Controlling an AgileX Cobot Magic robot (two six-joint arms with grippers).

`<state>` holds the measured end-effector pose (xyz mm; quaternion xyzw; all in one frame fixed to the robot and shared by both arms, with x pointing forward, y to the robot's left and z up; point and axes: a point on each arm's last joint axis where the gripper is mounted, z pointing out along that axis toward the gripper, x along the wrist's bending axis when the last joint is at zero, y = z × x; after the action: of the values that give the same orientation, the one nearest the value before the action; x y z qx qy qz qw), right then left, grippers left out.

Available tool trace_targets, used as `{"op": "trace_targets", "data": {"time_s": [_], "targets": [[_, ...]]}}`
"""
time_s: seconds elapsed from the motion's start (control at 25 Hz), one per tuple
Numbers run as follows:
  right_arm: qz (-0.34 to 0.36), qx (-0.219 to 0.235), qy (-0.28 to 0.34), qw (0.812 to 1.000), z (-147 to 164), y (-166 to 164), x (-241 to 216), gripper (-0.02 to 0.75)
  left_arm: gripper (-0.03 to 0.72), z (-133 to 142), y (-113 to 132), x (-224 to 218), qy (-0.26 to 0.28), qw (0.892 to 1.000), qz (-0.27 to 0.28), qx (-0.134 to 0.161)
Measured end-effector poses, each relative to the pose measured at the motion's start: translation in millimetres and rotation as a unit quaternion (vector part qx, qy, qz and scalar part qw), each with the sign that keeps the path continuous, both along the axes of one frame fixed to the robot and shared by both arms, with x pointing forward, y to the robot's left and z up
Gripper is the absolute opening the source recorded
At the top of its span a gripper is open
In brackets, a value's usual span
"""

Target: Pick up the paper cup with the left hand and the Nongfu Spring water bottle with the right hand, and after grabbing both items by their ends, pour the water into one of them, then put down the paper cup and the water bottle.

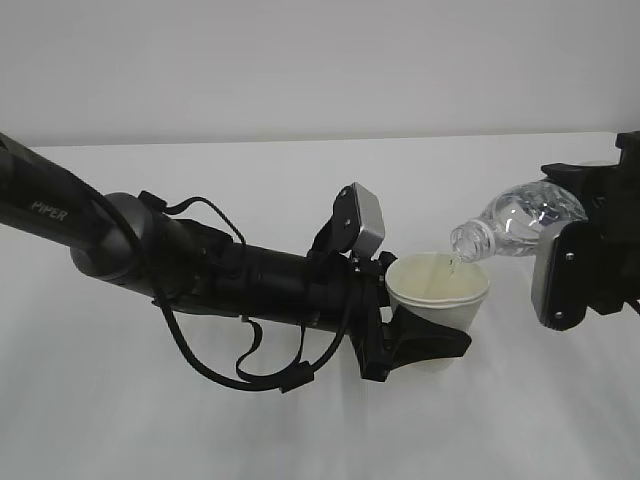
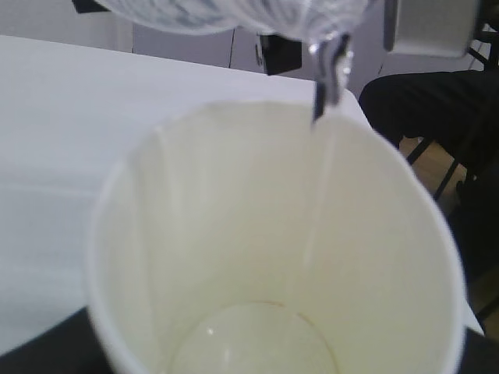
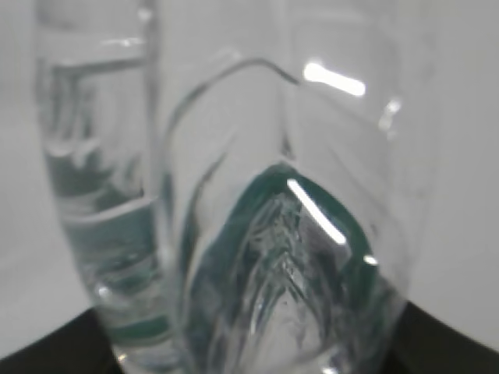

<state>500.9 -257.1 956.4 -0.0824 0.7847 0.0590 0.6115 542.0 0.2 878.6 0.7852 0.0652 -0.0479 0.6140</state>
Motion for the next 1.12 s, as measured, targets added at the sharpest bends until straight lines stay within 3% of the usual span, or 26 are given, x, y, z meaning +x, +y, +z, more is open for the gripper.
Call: {"op": "trace_targets", "data": {"time_s": [1.12], "targets": [[0.0,0.001,-0.003,1.0,0.5,0.1,0.1,0.405,0.463,0.1,0.0,0.1,0.0,1.0,0.001,0.0]]}}
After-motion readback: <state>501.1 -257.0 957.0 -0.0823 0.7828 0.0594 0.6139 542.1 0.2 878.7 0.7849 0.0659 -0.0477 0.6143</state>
